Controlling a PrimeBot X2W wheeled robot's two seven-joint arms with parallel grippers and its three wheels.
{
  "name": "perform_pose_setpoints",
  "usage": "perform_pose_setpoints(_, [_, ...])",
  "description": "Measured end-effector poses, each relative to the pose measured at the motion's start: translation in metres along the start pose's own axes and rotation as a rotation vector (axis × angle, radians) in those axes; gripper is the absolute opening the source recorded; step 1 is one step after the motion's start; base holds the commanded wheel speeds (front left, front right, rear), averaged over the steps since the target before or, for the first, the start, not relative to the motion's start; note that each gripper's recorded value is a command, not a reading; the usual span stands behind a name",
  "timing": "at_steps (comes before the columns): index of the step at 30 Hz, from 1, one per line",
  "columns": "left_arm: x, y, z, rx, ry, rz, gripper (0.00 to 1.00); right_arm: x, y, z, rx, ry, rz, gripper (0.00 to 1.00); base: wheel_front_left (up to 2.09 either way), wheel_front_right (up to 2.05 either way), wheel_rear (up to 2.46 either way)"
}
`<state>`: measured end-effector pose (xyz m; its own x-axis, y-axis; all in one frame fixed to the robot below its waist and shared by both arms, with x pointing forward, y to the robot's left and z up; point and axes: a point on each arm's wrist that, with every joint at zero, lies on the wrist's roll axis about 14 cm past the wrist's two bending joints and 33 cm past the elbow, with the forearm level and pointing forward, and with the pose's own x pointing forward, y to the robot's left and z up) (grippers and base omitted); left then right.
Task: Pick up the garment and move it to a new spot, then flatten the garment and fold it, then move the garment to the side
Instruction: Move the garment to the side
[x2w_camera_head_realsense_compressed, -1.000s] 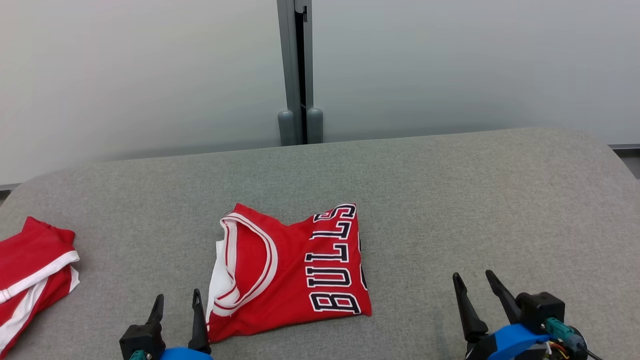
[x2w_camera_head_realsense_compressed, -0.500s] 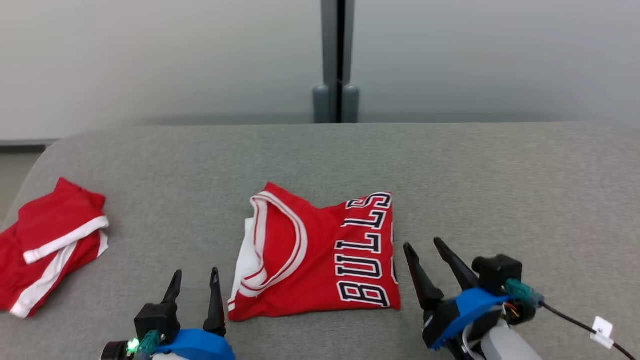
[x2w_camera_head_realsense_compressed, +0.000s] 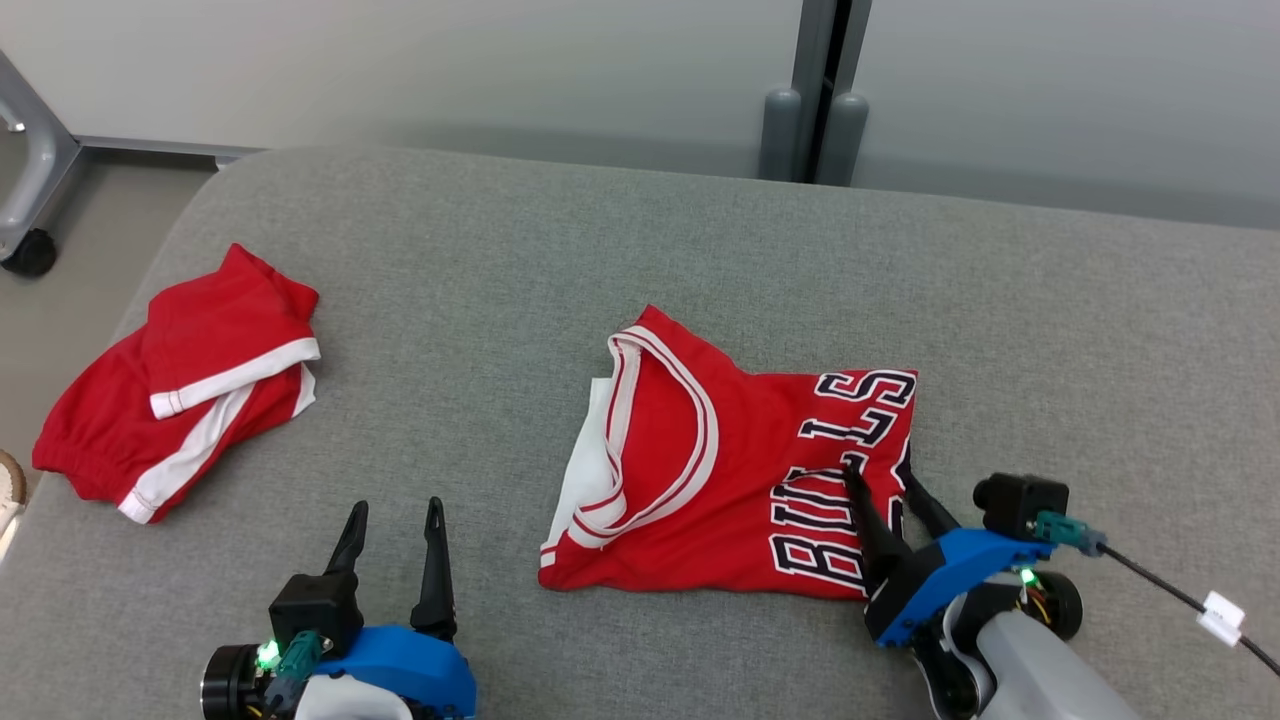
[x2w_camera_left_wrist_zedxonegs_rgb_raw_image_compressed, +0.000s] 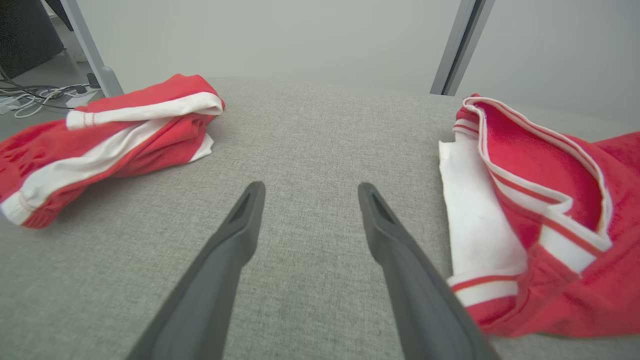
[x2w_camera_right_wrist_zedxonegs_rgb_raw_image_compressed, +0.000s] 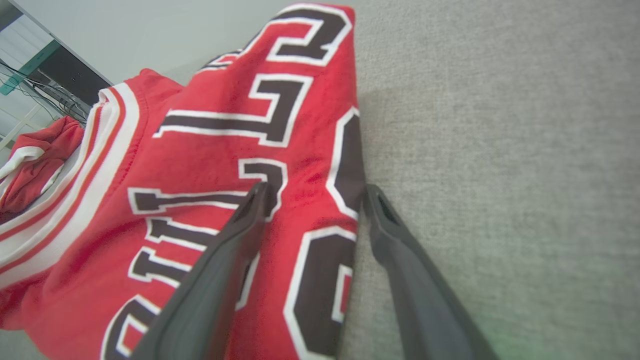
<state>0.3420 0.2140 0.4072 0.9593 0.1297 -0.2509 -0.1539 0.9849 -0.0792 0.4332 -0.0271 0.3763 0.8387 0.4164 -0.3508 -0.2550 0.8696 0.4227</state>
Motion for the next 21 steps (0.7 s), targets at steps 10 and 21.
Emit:
perform_pose_setpoints(10, [0.014,-0.03,-0.002,0.011,0.009,-0.095,1.0,-0.007,-0.031,0.018,0.05,-0.057,-0.092,0.0,0.0,0.0,0.0])
perform_pose_setpoints(21, [0.043,-0.131,-0.01,0.041,0.032,-0.389,1.0,-0.083,-0.104,0.028,0.084,-0.165,-0.305,0.0,0.0,0.0,0.0])
